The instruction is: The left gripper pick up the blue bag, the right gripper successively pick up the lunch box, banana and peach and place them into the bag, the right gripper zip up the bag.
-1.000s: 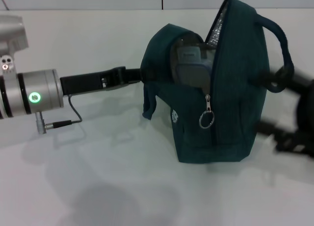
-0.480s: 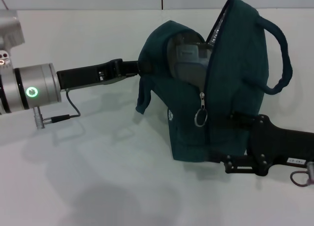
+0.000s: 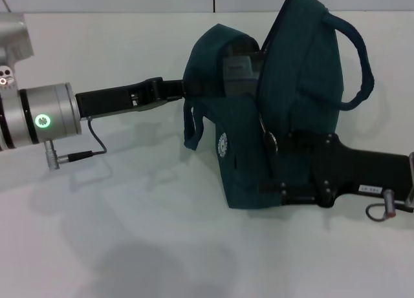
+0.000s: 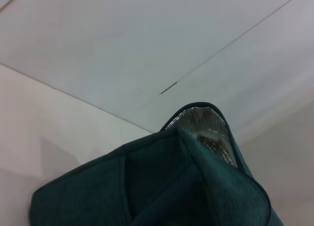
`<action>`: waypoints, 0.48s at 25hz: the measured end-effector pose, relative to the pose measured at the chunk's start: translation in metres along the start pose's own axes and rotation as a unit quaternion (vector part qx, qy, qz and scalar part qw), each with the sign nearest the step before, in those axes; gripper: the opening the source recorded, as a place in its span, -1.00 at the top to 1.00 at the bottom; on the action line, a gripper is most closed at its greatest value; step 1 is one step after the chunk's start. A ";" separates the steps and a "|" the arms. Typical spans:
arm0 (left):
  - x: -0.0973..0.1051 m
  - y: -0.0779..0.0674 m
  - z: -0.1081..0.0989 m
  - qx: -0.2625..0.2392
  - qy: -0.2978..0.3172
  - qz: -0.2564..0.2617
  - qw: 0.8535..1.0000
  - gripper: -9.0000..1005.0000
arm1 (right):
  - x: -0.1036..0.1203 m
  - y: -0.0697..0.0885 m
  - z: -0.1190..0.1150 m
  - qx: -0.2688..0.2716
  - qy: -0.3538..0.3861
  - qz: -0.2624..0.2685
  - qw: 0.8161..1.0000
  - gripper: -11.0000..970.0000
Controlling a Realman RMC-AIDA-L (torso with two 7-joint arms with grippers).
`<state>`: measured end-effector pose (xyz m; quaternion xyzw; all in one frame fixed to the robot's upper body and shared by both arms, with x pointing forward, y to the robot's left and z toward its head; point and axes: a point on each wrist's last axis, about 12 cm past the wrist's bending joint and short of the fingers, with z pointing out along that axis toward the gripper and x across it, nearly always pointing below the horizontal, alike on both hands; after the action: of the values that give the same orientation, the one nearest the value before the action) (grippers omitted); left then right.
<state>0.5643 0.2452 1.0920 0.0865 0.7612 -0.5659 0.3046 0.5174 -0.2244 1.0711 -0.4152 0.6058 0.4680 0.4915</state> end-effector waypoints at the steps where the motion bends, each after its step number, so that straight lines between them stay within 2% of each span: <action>1: 0.000 0.000 0.000 0.000 0.000 0.000 1.000 0.88 | -0.001 -0.001 -0.001 0.005 -0.003 0.001 1.000 -0.71; 5: 0.000 0.001 -0.002 -0.002 -0.001 0.000 1.000 0.88 | 0.000 -0.005 -0.006 0.033 -0.011 0.004 0.999 -0.71; 12: -0.003 0.000 -0.002 -0.003 -0.003 0.002 1.000 0.88 | 0.002 -0.008 -0.002 0.043 -0.003 0.005 0.999 -0.65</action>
<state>0.5659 0.2480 1.0937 0.0859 0.7616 -0.5635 0.3083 0.5243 -0.2283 1.0684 -0.3890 0.6261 0.4450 0.5085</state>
